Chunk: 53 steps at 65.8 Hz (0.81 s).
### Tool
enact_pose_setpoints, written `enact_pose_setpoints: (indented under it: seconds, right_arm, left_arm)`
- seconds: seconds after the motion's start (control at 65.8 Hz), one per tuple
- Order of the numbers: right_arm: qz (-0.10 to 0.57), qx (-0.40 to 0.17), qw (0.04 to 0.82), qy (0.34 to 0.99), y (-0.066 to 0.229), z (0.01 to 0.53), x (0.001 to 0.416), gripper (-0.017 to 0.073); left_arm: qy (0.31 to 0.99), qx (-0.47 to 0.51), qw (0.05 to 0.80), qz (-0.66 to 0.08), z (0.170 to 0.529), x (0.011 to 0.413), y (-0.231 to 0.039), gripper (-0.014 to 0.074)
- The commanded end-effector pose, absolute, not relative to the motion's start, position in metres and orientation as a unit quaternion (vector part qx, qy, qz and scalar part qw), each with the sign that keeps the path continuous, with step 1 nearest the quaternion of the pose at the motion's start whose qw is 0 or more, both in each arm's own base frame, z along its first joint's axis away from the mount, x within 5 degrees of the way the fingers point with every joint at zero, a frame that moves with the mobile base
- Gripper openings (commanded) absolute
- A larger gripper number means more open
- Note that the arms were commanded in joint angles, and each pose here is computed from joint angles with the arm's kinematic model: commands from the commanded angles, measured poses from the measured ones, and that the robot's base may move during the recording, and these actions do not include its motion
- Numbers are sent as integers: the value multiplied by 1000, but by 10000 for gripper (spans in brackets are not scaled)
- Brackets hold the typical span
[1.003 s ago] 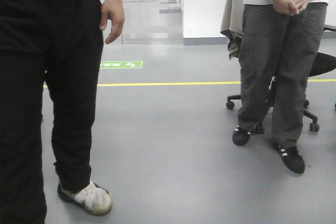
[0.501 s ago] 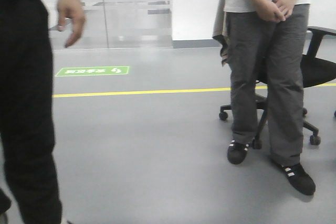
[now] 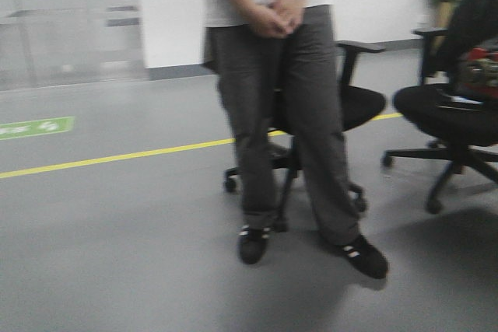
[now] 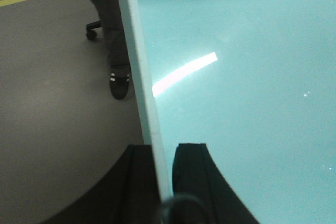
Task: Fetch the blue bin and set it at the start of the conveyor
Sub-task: 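Carry the teal bin in both grippers while driving toward the conveyor, then position the held teal bin above the grey conveyor belt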
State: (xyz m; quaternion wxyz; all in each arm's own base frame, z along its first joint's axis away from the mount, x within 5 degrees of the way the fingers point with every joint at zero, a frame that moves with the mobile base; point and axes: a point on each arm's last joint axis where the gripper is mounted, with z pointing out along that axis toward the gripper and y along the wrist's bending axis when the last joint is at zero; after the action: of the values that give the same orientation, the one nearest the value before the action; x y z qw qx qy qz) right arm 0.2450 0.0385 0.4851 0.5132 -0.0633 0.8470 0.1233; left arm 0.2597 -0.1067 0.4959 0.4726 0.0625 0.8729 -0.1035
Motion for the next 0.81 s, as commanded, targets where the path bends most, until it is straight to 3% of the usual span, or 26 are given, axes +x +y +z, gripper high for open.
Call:
enact_pose_setpoints:
  seconds: [0.0,0.79]
  right_arm:
    - [95,-71,538,835,33,494,240,-152]
    - [95,-71,538,835,33,494,240,-152]
  left_arm:
    - [854,66,512,-57,506,259,-96,-111]
    - [838,67,540,47,511,263,-80,-111]
